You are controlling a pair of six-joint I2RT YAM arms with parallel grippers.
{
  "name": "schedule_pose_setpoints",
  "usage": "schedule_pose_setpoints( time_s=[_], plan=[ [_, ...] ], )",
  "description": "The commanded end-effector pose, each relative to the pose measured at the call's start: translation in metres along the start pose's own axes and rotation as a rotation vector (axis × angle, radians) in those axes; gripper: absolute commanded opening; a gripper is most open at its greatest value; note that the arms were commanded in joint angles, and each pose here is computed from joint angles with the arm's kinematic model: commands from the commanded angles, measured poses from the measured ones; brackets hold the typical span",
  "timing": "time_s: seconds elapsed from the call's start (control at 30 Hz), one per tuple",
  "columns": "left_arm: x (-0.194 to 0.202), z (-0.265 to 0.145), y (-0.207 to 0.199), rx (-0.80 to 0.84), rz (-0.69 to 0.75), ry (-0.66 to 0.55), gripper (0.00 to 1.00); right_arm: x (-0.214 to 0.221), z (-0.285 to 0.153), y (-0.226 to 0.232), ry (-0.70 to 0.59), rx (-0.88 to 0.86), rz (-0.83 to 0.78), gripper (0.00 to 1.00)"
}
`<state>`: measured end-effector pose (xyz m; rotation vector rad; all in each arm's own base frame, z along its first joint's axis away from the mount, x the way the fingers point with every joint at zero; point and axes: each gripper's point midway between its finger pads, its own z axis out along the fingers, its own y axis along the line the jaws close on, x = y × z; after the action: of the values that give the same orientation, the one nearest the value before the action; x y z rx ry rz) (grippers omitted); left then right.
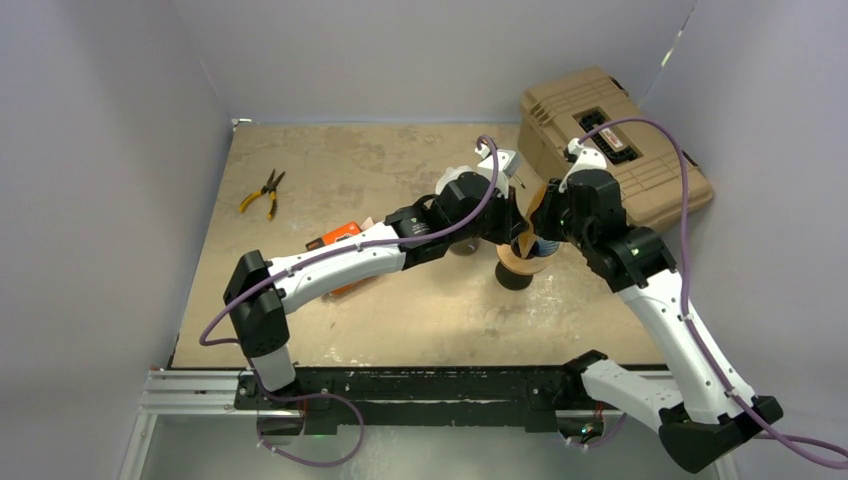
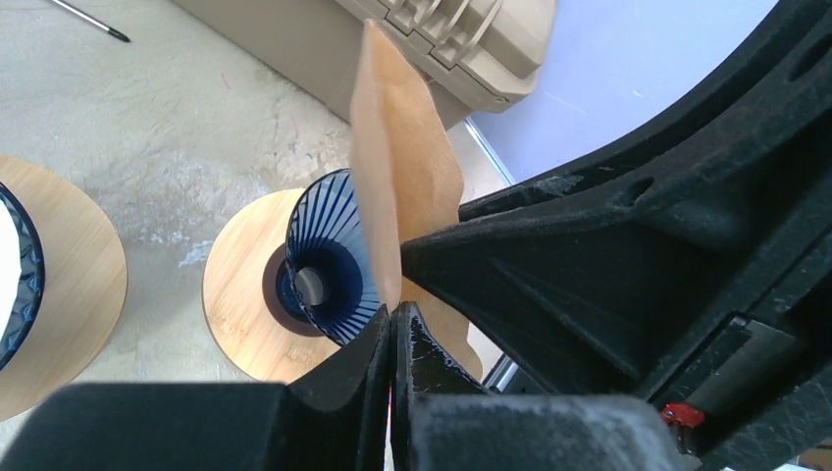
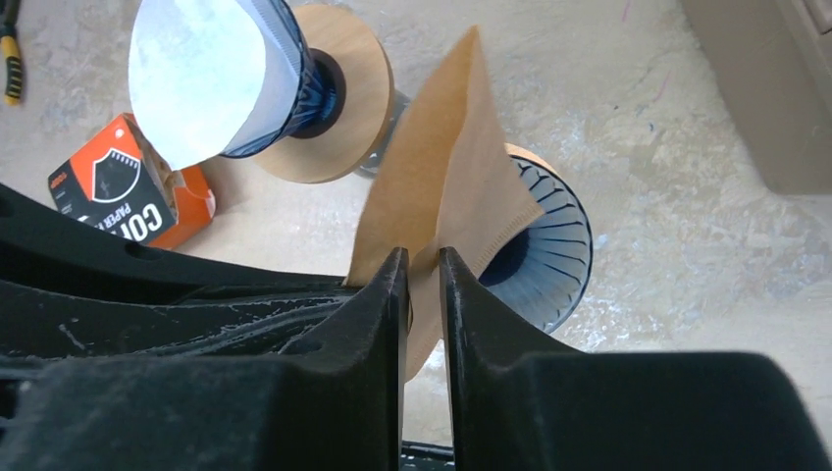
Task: Place the coffee filter in the dripper
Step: Place the coffee filter in the coffee dripper.
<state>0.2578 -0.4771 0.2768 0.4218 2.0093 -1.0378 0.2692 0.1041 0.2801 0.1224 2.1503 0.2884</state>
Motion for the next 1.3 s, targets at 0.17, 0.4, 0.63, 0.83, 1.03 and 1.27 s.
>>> schedule_pose_setpoints(
  time_s=[0.17, 0.4, 0.63, 0.83, 1.03, 1.27],
  plan=[
    [-0.033, -0.019, -0.014, 0.016, 0.004, -0.089, 0.0, -0.007, -0.004, -0.026, -0.033, 0.141, -0.04, 0.14],
    [-0.032, -0.018, -0.016, -0.008, 0.038, -0.07, 0.0, 0.0, -0.003, -0.036, 0.004, 0.193, -0.065, 0.06],
    [-0.031, -0.02, -0.014, -0.046, 0.069, -0.031, 0.0, 0.003, -0.011, -0.046, 0.023, 0.241, -0.083, 0.05],
    [-0.027, -0.017, -0.012, -0.06, 0.089, 0.009, 0.0, 0.003, -0.012, -0.047, 0.03, 0.246, -0.084, 0.06],
    [-0.025, -0.018, 0.002, -0.131, 0.112, 0.013, 0.0, 0.0, -0.015, -0.048, 0.028, 0.263, -0.08, 0.07],
    [-0.025, -0.014, -0.004, -0.097, 0.117, 0.016, 0.0, -0.004, -0.016, -0.047, 0.009, 0.255, -0.065, 0.14]
  ],
)
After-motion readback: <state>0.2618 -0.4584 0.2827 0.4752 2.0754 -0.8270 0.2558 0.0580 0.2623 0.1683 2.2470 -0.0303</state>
